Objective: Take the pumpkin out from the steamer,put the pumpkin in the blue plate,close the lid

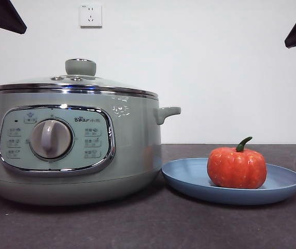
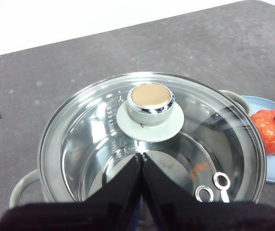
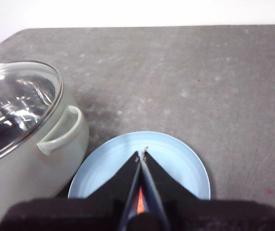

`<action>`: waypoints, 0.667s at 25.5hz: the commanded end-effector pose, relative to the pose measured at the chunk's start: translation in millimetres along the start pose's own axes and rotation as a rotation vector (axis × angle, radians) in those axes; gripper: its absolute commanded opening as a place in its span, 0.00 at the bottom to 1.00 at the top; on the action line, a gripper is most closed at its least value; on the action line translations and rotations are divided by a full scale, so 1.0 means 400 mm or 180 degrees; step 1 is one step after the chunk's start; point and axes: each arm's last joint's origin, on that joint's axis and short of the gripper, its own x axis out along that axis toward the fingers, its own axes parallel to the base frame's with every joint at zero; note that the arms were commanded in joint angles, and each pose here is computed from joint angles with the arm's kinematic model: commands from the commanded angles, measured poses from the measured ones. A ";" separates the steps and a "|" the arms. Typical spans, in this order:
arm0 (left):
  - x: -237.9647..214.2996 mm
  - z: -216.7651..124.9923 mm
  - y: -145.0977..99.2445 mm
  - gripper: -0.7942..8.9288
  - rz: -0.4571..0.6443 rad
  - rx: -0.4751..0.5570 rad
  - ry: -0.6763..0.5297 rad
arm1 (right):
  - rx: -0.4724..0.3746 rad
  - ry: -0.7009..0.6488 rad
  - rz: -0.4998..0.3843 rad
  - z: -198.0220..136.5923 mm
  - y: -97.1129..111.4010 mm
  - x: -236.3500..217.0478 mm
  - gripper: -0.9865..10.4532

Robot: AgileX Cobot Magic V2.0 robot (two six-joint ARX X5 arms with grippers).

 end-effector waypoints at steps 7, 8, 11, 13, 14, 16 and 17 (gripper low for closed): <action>0.001 -0.004 -0.001 0.08 0.0001 -0.0014 0.0011 | 0.0022 0.0117 -0.0036 -0.013 -0.002 0.002 0.09; -0.002 -0.008 -0.002 0.08 -0.0018 0.0024 0.0066 | 0.0022 0.0116 -0.0036 -0.013 -0.002 0.002 0.09; -0.041 -0.022 0.013 0.08 0.0082 0.0151 0.0144 | 0.0023 0.0116 -0.0034 -0.013 -0.002 0.002 0.09; -0.077 -0.031 0.027 0.08 0.0133 0.0151 0.0095 | 0.0022 0.0117 -0.0036 -0.013 -0.002 0.002 0.09; -0.095 -0.037 0.035 0.08 0.0196 0.0116 0.0006 | 0.0023 0.0118 -0.0035 -0.013 -0.002 0.002 0.09; -0.121 -0.053 0.052 0.08 0.0364 0.0028 -0.0192 | 0.0023 0.0117 -0.0035 -0.013 -0.002 0.002 0.09; -0.129 -0.066 0.062 0.08 0.0483 -0.0020 -0.0306 | 0.0023 0.0117 -0.0036 -0.013 -0.002 0.002 0.09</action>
